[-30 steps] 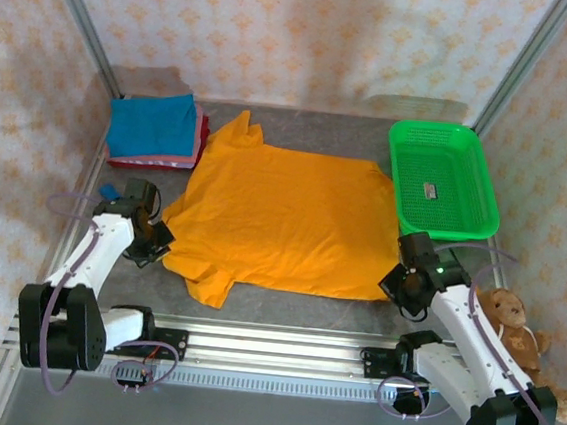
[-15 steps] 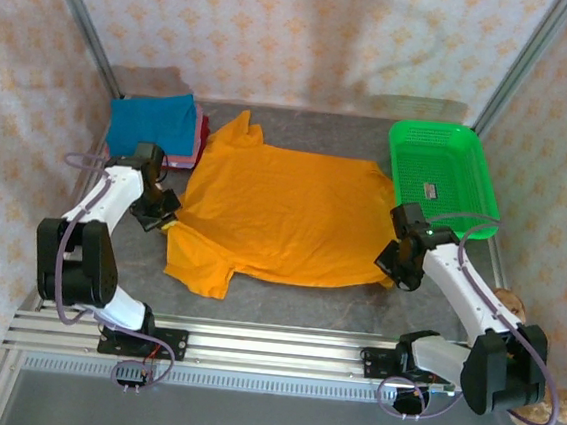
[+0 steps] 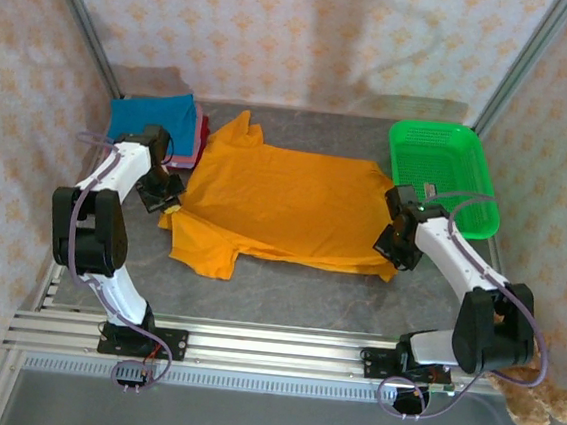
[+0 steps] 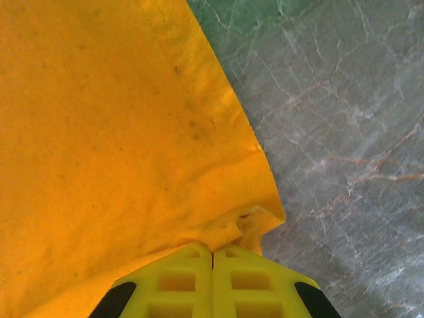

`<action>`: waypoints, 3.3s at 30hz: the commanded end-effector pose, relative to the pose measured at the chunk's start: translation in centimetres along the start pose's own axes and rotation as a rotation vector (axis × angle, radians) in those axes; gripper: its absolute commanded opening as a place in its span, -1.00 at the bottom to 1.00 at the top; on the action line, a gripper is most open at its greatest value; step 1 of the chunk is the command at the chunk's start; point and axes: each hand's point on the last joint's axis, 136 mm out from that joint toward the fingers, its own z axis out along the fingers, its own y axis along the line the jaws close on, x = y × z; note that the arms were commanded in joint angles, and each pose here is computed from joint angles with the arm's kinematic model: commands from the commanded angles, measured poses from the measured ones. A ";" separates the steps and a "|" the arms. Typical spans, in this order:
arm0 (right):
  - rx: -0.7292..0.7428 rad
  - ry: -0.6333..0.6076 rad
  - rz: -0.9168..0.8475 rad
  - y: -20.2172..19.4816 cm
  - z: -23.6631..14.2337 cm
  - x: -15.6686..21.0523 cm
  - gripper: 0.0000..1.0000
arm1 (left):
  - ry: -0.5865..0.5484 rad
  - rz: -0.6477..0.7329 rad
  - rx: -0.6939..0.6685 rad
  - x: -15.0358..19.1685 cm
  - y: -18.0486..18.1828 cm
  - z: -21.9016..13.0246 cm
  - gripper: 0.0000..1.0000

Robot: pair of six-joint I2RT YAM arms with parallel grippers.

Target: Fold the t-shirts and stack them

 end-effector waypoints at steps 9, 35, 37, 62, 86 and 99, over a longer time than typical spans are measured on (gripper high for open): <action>-0.005 -0.055 -0.072 0.5 -0.5 -1.5 -1.00 | 0.037 0.032 -0.062 1.7 2.1 -0.6 -1.00; 0.029 0.267 -0.065 -3.7 1.1 10.4 -0.76 | 0.169 0.024 -0.115 11.3 7.5 0.9 -1.00; 0.026 0.260 -0.053 -4.0 1.1 10.6 -0.46 | 0.172 0.029 -0.121 11.4 7.6 1.1 -1.00; 0.087 0.084 0.138 -5.6 2.6 7.9 -0.29 | 0.130 0.077 -0.071 6.0 3.9 -0.2 -1.00; 0.075 0.099 0.406 -5.6 4.2 9.0 -0.36 | 0.152 0.093 -0.036 3.3 1.7 1.2 -1.00; 0.060 0.074 0.389 -5.3 3.1 8.2 -1.00 | 0.159 0.101 -0.043 3.5 1.9 1.0 -1.00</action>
